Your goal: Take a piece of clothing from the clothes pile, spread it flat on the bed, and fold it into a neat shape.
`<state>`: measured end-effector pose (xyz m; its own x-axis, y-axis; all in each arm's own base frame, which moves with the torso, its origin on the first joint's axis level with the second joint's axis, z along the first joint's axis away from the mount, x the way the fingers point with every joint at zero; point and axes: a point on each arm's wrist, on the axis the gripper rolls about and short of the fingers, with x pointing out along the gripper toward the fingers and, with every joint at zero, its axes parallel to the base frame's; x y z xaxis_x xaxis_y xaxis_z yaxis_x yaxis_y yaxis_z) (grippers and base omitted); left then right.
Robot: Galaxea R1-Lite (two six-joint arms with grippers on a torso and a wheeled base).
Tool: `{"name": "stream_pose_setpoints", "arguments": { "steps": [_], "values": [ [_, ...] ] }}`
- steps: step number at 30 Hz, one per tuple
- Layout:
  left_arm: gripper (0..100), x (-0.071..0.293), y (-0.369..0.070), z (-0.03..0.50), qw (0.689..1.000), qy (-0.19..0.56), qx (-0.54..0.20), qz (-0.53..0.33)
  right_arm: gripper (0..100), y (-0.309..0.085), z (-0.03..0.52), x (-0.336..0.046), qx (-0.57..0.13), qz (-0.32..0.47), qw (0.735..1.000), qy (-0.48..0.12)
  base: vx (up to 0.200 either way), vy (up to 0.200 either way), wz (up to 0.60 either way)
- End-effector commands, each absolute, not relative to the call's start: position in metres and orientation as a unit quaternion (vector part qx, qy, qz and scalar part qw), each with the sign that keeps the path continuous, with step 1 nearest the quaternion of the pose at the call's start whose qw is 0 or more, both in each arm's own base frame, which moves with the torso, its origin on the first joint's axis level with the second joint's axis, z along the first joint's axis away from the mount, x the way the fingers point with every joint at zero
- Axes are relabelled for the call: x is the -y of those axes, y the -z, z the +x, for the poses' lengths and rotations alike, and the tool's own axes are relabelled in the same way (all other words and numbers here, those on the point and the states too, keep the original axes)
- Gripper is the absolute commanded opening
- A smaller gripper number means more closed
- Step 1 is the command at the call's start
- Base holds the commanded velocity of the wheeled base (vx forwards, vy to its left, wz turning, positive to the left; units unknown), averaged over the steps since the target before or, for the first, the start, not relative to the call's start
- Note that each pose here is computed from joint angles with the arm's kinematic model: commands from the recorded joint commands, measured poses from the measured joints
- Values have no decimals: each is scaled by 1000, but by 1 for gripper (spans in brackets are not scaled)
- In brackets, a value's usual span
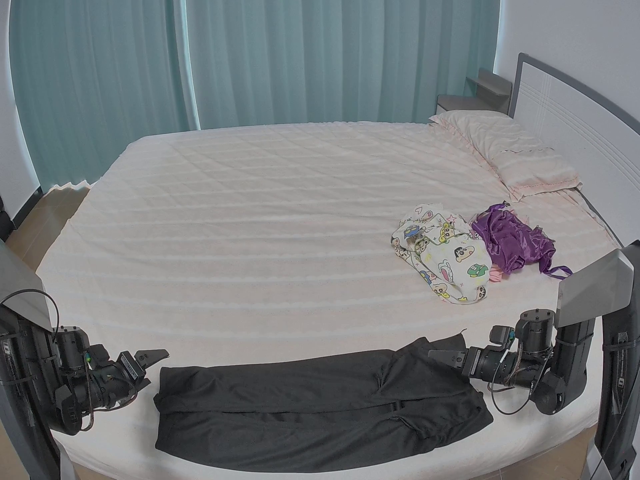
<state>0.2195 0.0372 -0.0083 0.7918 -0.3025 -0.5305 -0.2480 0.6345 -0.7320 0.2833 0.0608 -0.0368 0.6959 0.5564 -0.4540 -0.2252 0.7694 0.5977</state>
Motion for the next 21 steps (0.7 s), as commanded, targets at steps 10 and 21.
{"name": "stream_pose_setpoints", "arguments": {
  "steps": [10,21],
  "values": [
    [100,-34,21,218,833,11,-346,-432,100,59,305,-67,-318,257,885,-224,0,0,0],
    [100,-34,21,218,832,11,-347,-432,100,68,326,-67,-310,259,888,-220,0,0,0]
  ]
}}
